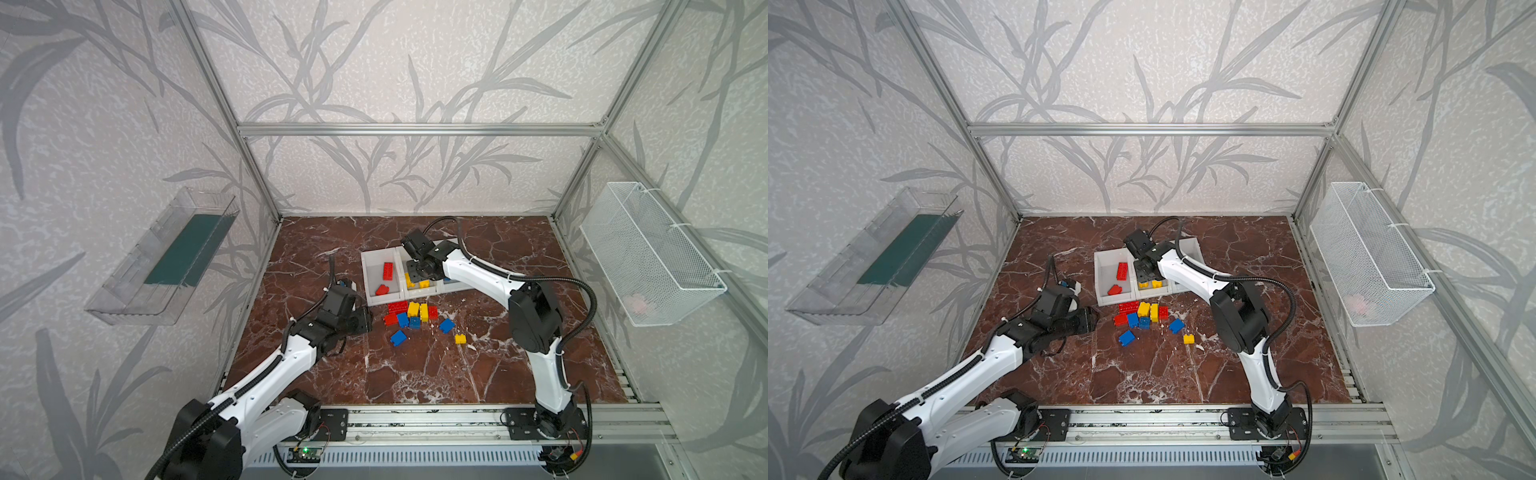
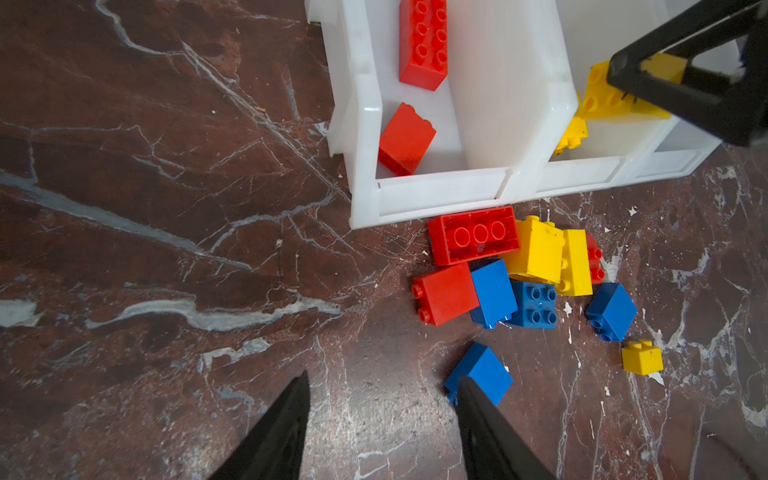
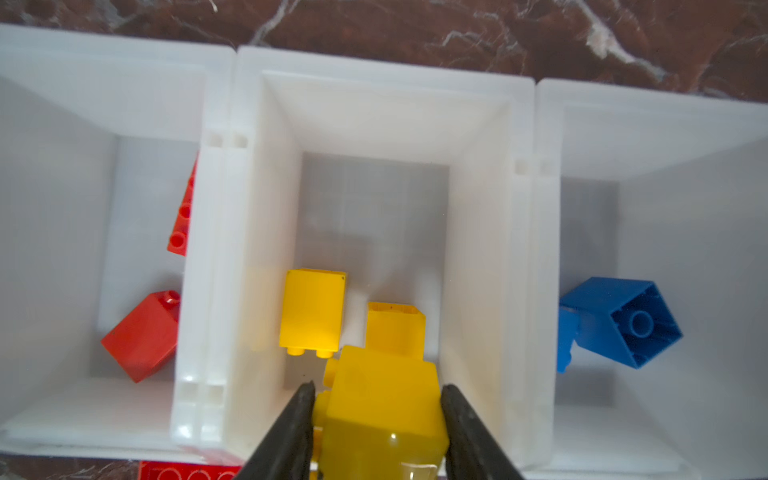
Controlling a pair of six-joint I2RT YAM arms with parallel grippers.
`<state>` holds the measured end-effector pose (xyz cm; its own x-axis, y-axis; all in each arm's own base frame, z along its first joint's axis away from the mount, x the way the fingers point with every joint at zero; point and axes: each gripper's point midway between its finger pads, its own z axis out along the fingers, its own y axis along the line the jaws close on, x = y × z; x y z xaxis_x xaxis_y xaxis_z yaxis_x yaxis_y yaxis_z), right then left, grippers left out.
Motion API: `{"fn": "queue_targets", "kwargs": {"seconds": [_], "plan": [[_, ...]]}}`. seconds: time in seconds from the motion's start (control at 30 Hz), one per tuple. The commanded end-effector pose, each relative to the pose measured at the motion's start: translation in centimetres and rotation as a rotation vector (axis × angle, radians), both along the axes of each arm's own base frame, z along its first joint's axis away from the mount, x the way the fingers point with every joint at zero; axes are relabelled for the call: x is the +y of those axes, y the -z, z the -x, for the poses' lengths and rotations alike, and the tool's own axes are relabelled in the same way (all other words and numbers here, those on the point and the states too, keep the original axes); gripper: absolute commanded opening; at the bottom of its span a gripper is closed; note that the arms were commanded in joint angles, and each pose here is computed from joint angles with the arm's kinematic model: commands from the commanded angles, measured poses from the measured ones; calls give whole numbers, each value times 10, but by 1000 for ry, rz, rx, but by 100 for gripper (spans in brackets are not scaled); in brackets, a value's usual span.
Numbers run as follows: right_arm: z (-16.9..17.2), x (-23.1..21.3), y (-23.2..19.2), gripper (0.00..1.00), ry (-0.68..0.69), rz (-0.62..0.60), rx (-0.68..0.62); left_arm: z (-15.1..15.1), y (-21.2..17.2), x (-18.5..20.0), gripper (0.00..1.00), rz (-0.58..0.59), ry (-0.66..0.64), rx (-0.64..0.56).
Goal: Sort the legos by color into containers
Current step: 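Carry the yellow brick to the middle compartment and open the right gripper, then move the left gripper over a blue brick while the right arm withdraws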
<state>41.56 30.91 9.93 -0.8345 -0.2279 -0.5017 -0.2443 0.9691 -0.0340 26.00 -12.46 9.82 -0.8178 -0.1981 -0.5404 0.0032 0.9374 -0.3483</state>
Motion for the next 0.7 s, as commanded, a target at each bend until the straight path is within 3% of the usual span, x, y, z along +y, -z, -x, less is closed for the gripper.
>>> {"fn": "queue_targets", "kwargs": {"seconds": [0.0, 0.2, 0.67], "plan": [[-3, 0, -12, 54, -6, -15, 0, 1, -1, 0, 59, 18, -8, -6], [-2, 0, -21, 70, -12, -21, -4, 2, -1, -3, 61, 29, 3, -2], [23, -20, -82, 72, -4, -111, -82, 4, 0, -12, 63, 40, 50, 8]]}}
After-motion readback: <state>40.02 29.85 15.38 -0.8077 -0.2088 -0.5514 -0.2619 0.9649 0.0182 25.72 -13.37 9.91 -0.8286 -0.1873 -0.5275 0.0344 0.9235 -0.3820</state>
